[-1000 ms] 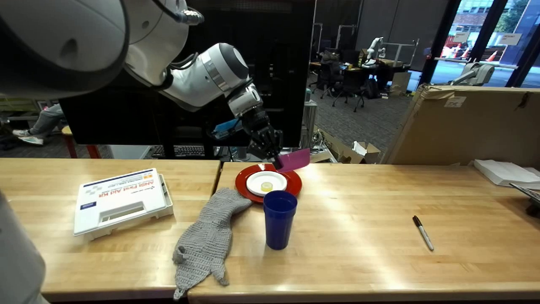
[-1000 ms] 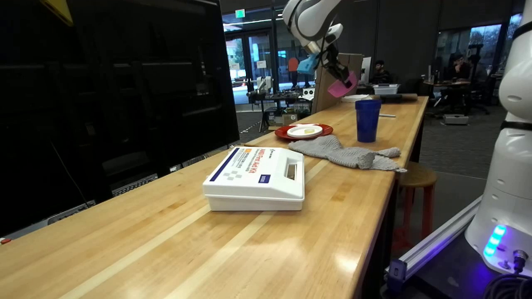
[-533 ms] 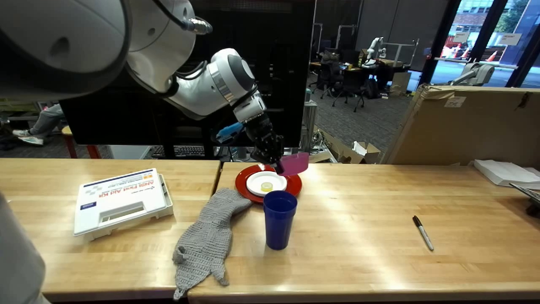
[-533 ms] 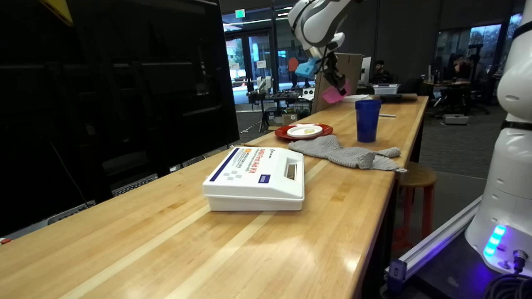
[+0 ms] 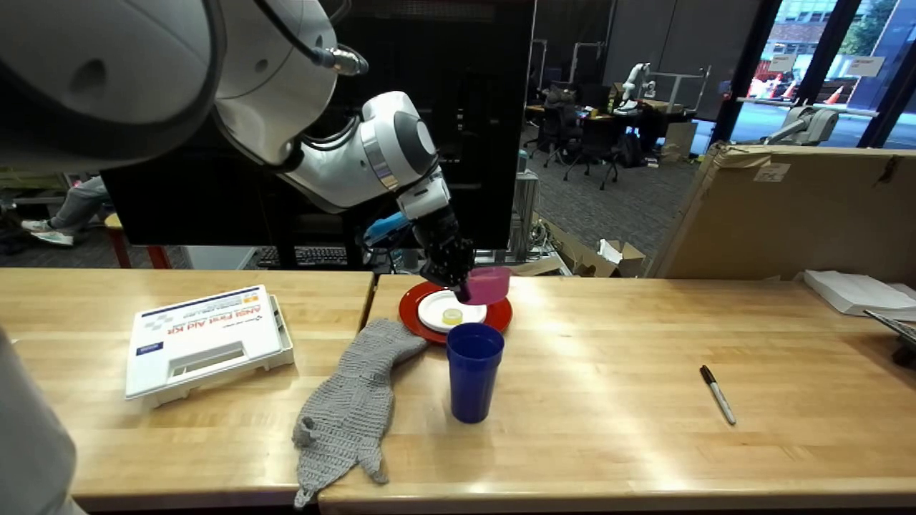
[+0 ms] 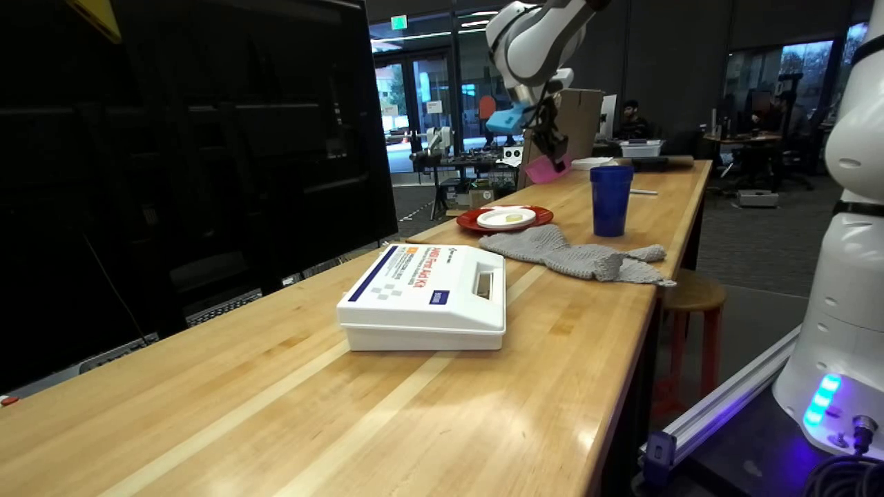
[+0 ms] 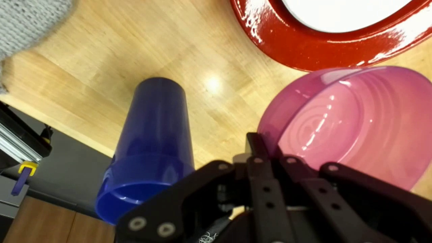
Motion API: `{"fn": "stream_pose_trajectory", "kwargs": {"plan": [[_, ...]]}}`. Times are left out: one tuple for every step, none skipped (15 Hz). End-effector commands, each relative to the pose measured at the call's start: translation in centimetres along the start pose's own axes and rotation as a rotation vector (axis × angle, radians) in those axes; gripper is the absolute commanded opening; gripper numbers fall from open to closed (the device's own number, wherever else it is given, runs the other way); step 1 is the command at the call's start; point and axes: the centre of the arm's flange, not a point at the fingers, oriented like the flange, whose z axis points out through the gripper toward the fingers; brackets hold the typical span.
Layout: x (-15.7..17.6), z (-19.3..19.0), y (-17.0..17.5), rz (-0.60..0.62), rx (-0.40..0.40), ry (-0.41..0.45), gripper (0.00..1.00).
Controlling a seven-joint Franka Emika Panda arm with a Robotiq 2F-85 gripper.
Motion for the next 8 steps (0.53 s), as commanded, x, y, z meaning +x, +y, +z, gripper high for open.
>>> {"fn": "stream_pose_trajectory", "kwargs": {"plan": [[0.4,-0.2,1.1,-0.039,0.034,-0.068,0.01],[0.2,-0.1,1.1,-0.048,0.037,-0.083,0.01],[0.0,-0.1,1.1,-0.058,0.038,-0.097,0.01],[-0.3,0.0,1.0,-0.065,0.040,-0.112,0.01],[-0.5,0.1,1.0,-0.075,0.040,-0.126,0.01],[-0.7,0.1,0.9,-0.085,0.040,-0.138,0.01],[-0.9,0.1,0.8,-0.093,0.039,-0.149,0.01],[-1.0,0.1,0.8,-0.100,0.040,-0.157,0.01]]}}
